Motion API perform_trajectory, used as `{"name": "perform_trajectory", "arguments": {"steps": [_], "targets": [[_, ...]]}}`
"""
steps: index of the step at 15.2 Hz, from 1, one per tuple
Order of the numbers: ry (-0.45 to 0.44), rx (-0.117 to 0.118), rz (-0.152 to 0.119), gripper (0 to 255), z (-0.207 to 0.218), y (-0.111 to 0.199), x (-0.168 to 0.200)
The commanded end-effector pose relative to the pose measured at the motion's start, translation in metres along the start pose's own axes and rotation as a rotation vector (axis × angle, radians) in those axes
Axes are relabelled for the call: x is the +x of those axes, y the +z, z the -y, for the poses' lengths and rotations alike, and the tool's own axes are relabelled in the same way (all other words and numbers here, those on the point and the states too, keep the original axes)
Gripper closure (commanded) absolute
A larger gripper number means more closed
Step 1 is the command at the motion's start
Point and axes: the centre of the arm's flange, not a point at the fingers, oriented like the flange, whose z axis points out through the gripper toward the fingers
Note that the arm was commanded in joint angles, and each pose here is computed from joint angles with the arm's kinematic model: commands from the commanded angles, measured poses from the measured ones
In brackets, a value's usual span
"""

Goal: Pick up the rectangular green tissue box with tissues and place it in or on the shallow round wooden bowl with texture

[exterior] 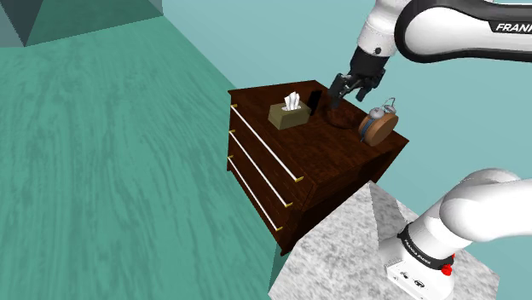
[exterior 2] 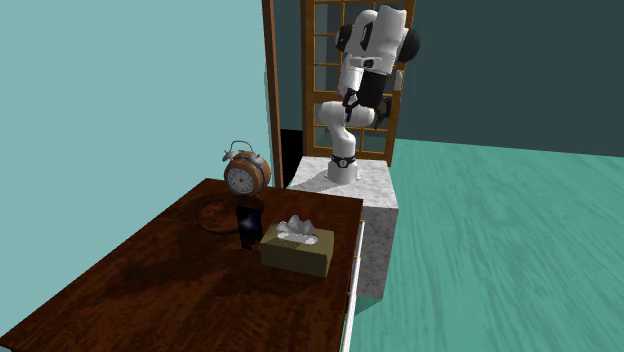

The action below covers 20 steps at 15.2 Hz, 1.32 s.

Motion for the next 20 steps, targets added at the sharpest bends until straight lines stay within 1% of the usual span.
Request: {"name": "perform_trajectory", "arguments": {"steps": [1,6,11,16,20], "targets": [[0.067,-0.050,-0.026,0,0.022,0.018,0.013],[0.225,-0.178,-0.082,0,0.067,0.063,0.053],[0.383,-0.306,-0.138,0,0.098,0.109,0.101],[0.541,-0.434,-0.195,0,0.115,0.156,0.156],[0.667,-0.537,-0.240,0,0.118,0.192,0.203]]}}
